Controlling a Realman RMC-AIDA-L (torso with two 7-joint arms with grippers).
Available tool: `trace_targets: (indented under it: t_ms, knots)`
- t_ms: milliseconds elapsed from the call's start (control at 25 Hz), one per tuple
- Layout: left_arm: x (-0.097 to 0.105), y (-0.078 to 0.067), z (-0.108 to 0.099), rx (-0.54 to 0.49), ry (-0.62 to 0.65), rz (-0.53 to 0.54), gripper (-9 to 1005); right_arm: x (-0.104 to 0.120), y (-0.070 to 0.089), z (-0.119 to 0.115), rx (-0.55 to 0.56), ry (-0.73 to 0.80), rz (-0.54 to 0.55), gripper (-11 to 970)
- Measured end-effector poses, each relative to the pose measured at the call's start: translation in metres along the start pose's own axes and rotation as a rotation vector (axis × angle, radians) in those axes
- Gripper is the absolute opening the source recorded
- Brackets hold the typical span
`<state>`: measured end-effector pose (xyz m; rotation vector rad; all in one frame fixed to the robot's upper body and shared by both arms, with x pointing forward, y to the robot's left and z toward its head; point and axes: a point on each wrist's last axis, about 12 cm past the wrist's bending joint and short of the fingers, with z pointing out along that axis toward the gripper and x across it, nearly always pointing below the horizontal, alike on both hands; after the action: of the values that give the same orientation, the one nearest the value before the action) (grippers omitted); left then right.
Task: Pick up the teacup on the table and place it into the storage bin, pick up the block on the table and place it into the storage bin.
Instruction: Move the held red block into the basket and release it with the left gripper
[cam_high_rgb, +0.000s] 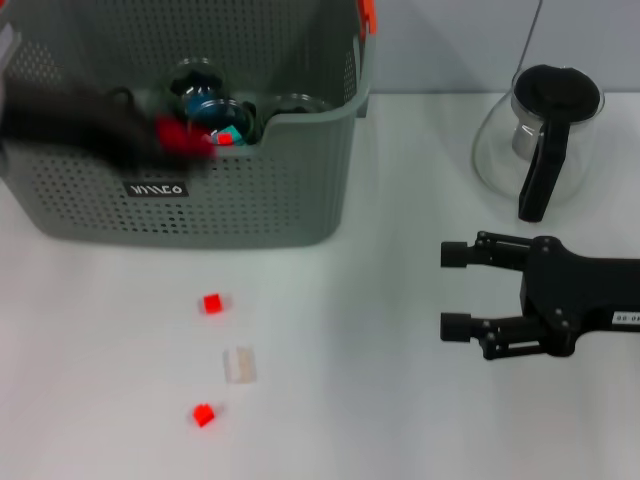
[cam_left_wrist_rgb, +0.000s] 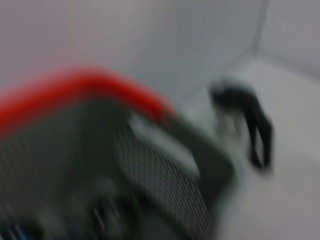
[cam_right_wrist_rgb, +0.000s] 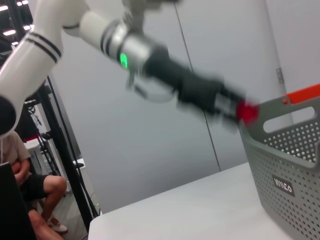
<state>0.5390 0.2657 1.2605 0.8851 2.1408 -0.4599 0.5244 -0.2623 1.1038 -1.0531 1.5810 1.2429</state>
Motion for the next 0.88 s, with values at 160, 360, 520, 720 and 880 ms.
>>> trace_targets:
  t_ms: [160,360,520,720,880]
  knots:
    - [-0.032,0.029,-0.023,-0.092,-0.192,-0.007,668,0.0,-0.001,0.001,-0.001,0.011,-0.008,946]
    - [-0.049,0.072,0.003,-0.183,-0.214,-0.102,697,0.0,-0.001,0.006,-0.016,0.027,-0.013,946]
    - [-0.046,0.096,0.034,-0.178,-0.166,-0.166,720,0.001,-0.001,0.009,-0.021,0.036,-0.01,946]
    - [-0.047,0.097,0.044,-0.17,-0.151,-0.156,749,0.0,-0.001,0.009,-0.022,0.036,-0.009,946]
    - [-0.05,0.081,0.034,-0.111,-0.167,-0.125,825,-0.003,-0.003,0.009,-0.02,0.032,-0.013,946]
